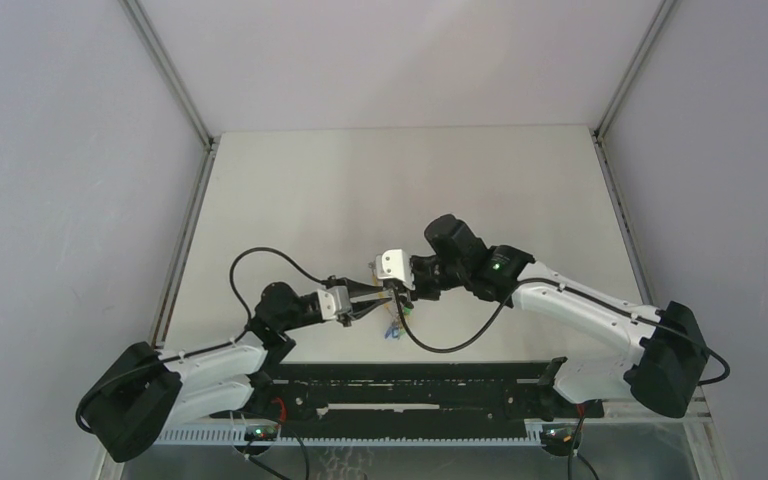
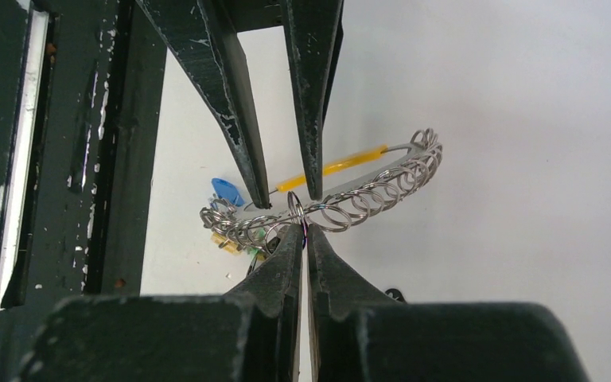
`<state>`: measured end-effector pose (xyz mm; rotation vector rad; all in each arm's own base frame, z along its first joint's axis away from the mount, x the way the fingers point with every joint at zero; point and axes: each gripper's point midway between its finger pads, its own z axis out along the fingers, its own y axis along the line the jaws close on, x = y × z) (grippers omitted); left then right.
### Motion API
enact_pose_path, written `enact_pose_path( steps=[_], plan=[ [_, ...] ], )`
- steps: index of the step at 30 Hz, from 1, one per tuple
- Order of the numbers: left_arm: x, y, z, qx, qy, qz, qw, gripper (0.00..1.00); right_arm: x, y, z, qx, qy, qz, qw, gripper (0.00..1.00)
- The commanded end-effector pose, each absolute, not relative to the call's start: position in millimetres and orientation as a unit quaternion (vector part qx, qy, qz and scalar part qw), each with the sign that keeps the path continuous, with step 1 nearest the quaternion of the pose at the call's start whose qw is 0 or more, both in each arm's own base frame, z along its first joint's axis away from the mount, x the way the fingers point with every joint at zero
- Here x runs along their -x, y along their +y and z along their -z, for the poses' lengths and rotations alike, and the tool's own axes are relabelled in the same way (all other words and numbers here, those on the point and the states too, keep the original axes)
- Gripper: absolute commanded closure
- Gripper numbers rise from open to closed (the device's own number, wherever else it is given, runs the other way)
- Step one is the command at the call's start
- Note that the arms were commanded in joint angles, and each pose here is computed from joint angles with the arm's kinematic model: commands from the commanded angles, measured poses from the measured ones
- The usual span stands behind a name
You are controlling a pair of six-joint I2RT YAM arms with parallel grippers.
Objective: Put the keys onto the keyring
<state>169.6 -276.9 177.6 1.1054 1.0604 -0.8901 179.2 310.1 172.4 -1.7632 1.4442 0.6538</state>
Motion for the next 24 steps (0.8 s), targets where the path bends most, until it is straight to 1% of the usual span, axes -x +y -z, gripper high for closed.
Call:
enact_pose_path(
  steps=[1, 10, 15, 24],
  plan=[
    [-177.7, -284.1, -202.6, -0.487, 0.439, 0.385, 0.65, 0.72, -188.3, 322.5, -198.2, 0.696, 0.542, -0.235, 0.409, 1.0],
    [-183.2, -287.1, -192.6, -0.494, 0.458, 0.38, 0.634, 0.73, -188.3, 325.8, -200.7, 0.7, 0.538, -0.228, 0.411, 1.0],
    [-185.7, -287.6, -191.2, -0.495, 0.463, 0.377, 0.632, 0.8, -187.8, 326.8, -199.9, 0.702, 0.536, -0.226, 0.41, 1.0],
    [-187.1, -289.5, -188.6, -0.496, 0.47, 0.379, 0.624, 0.84, -184.0, 331.8, -199.5, 0.711, 0.529, -0.223, 0.406, 1.0]
  ],
)
